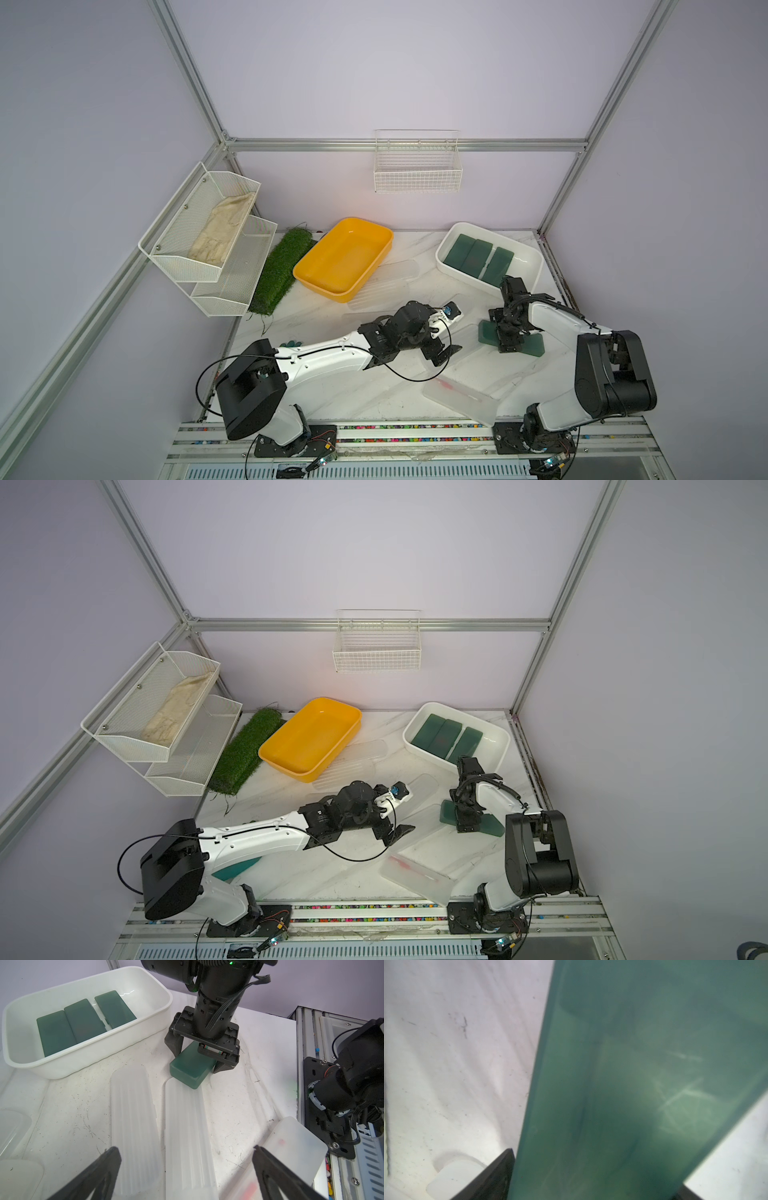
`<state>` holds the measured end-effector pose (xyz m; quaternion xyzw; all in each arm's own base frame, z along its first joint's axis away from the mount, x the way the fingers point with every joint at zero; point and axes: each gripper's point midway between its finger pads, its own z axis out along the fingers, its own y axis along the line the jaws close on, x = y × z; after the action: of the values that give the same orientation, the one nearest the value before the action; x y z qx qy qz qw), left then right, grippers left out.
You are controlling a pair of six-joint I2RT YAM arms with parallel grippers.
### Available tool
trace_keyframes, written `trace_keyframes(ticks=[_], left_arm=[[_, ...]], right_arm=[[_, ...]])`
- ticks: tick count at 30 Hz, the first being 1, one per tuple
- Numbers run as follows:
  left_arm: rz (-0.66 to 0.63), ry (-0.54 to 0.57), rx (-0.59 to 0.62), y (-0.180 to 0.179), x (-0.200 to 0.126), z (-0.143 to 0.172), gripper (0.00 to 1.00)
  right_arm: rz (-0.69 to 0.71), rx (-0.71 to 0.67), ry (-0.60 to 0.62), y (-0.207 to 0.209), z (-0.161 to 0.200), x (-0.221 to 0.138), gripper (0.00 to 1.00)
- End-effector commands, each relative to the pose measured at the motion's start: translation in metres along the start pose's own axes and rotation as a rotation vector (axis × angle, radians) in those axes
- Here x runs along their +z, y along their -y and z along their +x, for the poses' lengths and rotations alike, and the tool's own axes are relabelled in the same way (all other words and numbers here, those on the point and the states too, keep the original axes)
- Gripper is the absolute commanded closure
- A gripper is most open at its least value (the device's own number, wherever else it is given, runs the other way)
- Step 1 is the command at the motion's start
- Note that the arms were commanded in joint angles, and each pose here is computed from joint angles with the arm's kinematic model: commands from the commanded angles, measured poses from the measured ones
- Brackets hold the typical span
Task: Place the pencil cases by color into the storage box
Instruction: Pick up the pencil case from the center of the board.
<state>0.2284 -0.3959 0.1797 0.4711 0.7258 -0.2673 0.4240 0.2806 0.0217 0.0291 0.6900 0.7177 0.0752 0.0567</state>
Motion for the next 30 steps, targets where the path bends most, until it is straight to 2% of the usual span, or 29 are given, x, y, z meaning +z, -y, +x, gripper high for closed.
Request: trace_keyframes(ticks=[1,13,22,30], left_arm=[[-0.02,0.104,0.015,-0.004,-0.015,-0.046,0.0],[-0.026,0.107,0.009,-0.005,-0.017,-0.048,0.0],[-0.023,0.111,-0.003,-0.004,-0.02,-0.052,0.0],[-0.011,0.129,-0.015,-0.002,-0.021,-0.058,0.0]], right_arm=[[0.006,0.108,0.003,0.002,-0.002,0.006,0.14],[-0.023,0.107,0.038,0.002,-0.008,-0.008,0.33],[-0.042,0.107,0.102,0.004,-0.02,-0.028,0.37],[-0.119,0.065,0.21,-0.009,-0.037,-0.068,0.38]])
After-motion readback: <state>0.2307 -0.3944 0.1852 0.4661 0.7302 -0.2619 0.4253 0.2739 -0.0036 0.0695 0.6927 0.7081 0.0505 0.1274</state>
